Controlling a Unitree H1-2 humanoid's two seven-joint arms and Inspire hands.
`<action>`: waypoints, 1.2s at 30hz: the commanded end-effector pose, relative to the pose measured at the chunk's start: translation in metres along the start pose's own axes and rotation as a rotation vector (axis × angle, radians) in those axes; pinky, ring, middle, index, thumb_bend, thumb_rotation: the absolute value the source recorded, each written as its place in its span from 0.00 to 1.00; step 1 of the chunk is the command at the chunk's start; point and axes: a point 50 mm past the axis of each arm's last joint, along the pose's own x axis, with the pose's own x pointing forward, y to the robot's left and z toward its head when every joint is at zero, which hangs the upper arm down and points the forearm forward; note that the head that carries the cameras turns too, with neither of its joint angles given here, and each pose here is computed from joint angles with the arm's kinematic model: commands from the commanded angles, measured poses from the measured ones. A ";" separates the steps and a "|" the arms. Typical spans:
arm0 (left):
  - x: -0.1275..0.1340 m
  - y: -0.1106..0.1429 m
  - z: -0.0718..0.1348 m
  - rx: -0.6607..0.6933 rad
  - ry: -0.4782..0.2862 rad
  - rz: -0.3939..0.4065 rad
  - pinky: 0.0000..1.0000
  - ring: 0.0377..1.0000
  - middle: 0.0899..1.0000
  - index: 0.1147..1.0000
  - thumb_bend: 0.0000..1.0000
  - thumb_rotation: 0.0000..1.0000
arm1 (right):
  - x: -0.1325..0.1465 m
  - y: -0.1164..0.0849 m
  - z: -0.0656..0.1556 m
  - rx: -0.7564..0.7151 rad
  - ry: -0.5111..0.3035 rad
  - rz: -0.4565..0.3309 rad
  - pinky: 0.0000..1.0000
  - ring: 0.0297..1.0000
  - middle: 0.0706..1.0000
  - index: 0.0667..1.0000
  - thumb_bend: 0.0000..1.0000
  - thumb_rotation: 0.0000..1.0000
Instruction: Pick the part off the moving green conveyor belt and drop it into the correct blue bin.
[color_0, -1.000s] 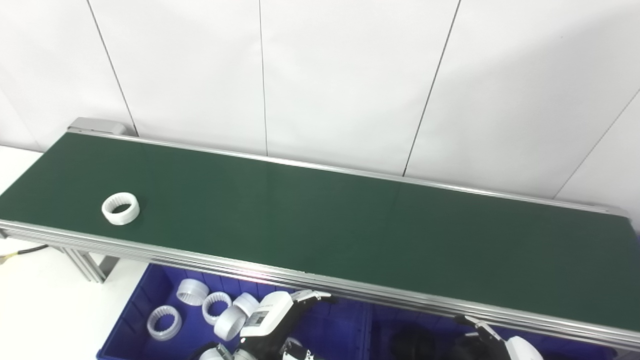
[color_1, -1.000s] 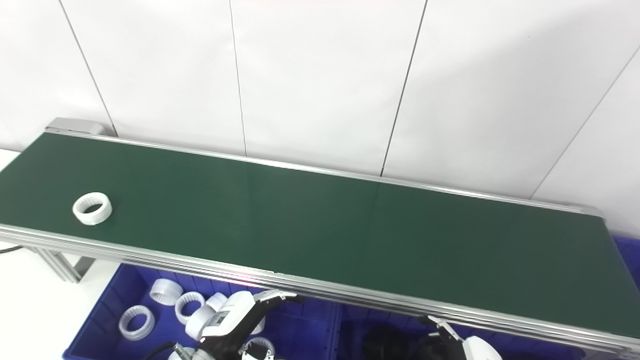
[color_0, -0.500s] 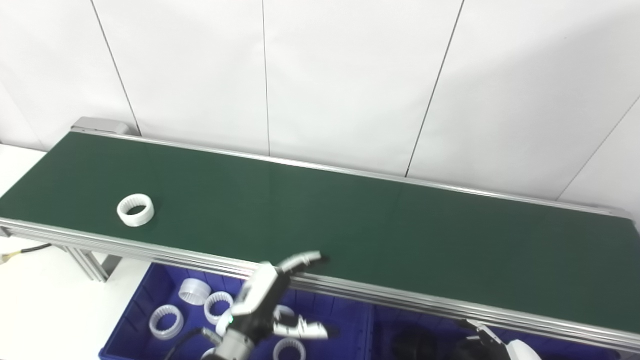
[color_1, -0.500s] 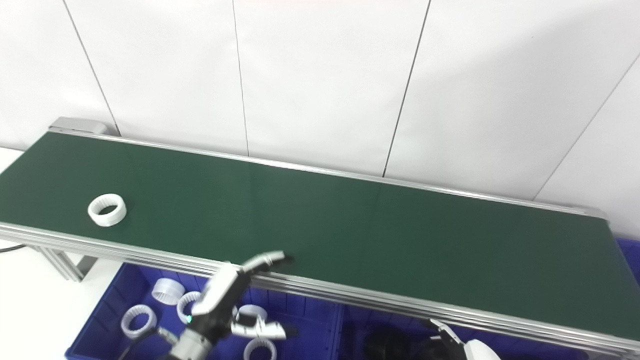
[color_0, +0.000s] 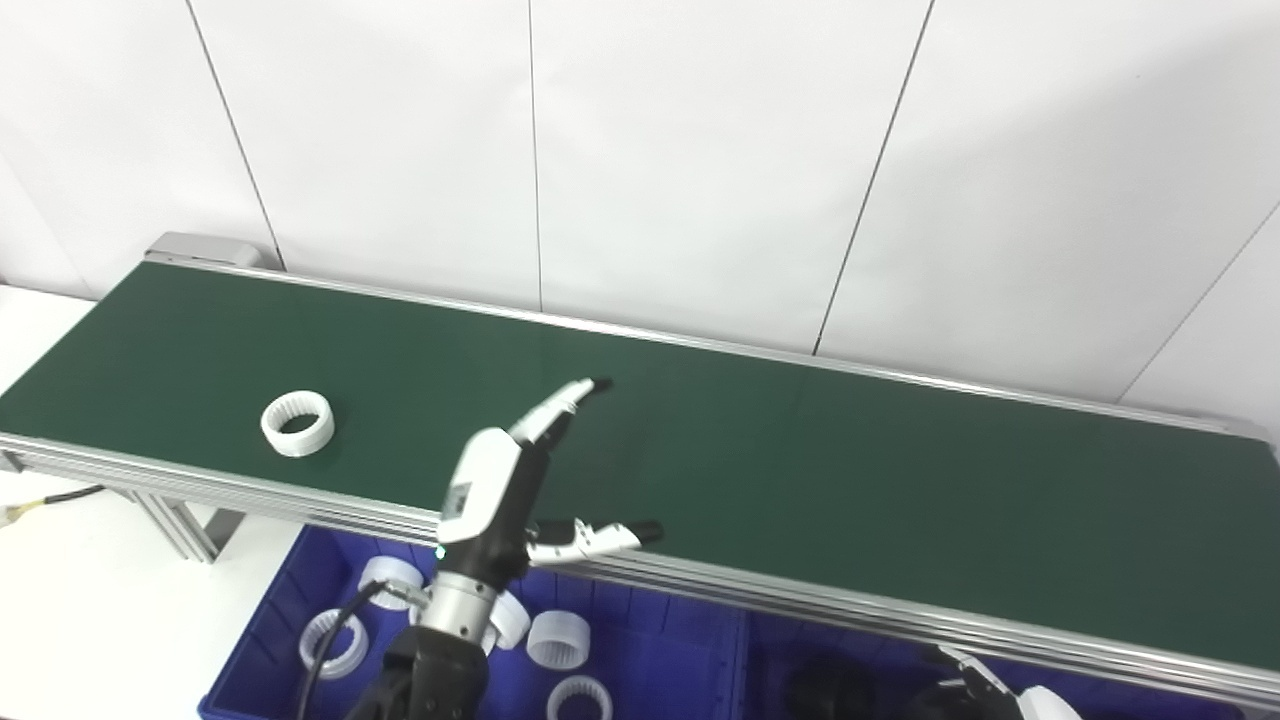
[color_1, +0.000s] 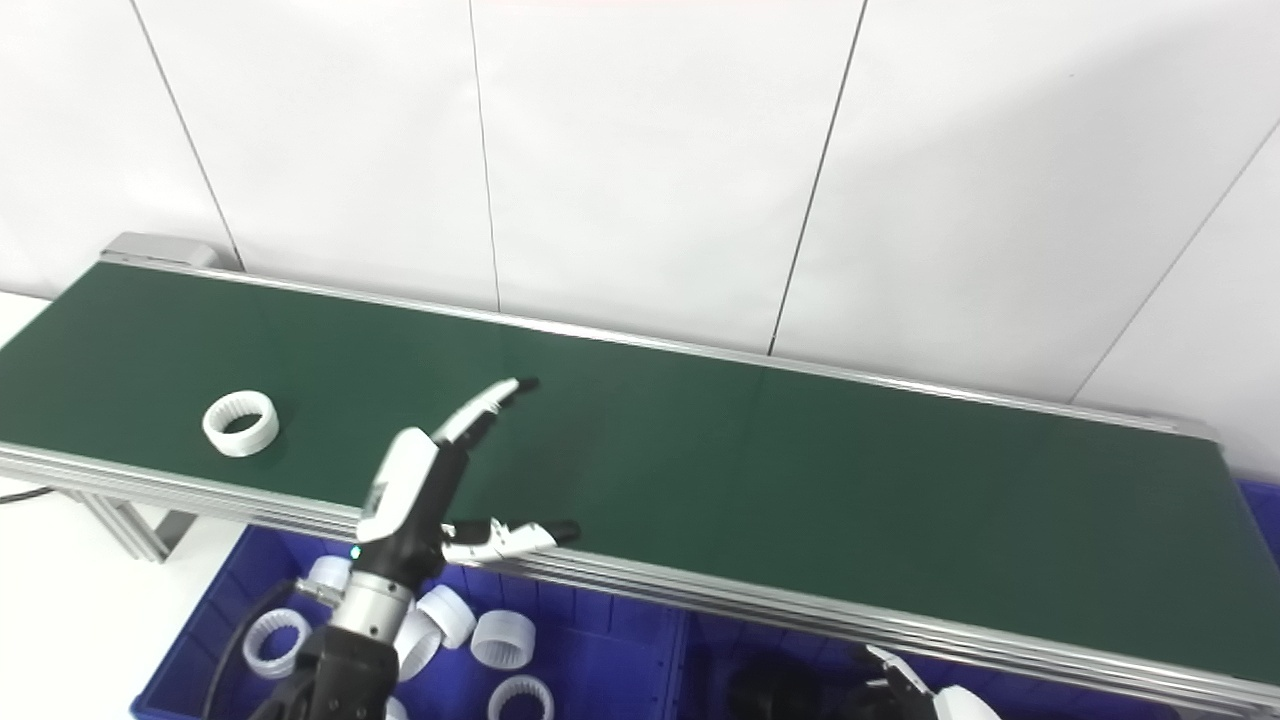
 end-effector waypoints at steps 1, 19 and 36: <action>0.018 0.015 -0.004 0.050 -0.026 0.066 0.81 0.86 0.89 0.87 0.78 0.53 | 0.004 -0.010 0.006 -0.006 -0.054 -0.056 0.60 0.65 0.65 0.81 0.83 0.18; 0.066 0.062 -0.058 0.232 0.137 0.204 0.78 0.88 0.91 0.89 0.77 0.25 | 0.005 -0.010 0.003 -0.009 -0.051 -0.049 0.63 0.67 0.66 0.81 0.82 0.18; 0.076 0.078 -0.082 0.331 0.337 0.196 0.89 0.96 0.97 0.96 0.78 0.17 | 0.007 -0.007 0.004 -0.007 -0.059 -0.053 0.61 0.66 0.66 0.81 0.83 0.15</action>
